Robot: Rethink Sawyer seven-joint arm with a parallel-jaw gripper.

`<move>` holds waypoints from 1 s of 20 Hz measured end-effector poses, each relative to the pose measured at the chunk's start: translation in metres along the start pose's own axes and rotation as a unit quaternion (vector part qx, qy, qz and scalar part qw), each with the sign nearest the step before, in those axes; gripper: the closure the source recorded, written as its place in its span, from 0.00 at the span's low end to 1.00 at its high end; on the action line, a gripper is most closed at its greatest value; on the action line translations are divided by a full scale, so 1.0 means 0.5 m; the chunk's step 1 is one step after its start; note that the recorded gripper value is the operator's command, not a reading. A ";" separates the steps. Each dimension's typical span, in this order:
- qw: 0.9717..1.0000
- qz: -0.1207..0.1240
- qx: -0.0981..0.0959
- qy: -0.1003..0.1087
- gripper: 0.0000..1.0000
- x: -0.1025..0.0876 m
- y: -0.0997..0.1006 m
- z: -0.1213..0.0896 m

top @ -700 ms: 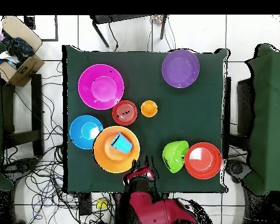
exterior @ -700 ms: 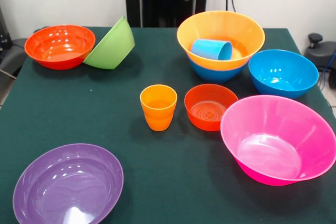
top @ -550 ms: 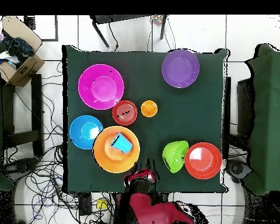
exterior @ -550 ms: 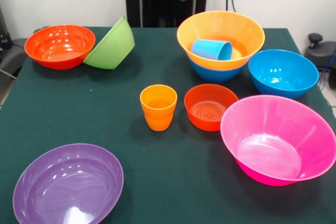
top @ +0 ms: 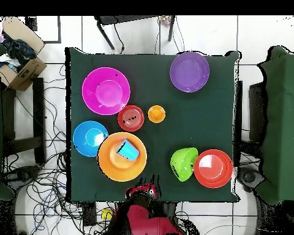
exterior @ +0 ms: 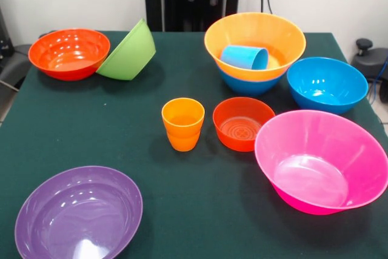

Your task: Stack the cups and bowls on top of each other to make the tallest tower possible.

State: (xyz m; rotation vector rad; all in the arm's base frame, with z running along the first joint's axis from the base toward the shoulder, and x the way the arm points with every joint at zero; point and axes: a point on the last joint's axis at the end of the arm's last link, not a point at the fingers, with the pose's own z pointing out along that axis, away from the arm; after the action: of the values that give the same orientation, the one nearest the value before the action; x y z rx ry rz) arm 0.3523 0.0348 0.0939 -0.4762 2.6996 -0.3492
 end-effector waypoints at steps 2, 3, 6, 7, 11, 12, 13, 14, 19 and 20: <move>1.000 0.014 -0.008 -0.017 0.00 -0.019 0.010 -0.016; 1.000 0.019 -0.010 -0.021 0.00 -0.025 0.012 -0.020; 0.999 0.037 -0.015 -0.033 0.00 -0.049 0.015 -0.030; 0.998 0.053 -0.018 -0.036 0.00 -0.066 0.018 -0.031; 0.996 0.081 -0.020 -0.029 0.00 -0.095 0.027 -0.022; 0.996 0.086 -0.020 -0.026 0.00 -0.103 0.028 -0.019; 0.995 0.091 -0.020 -0.022 0.00 -0.115 0.029 -0.012; 0.995 0.094 -0.020 -0.018 0.00 -0.123 0.029 -0.007; 0.995 0.101 -0.015 -0.003 0.00 -0.177 0.023 0.039; 0.995 0.103 -0.014 0.000 0.00 -0.186 0.023 0.046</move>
State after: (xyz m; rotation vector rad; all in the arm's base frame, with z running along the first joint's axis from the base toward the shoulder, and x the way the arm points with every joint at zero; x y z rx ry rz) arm 0.4394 0.0758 0.0993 -0.2028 2.7241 -0.2535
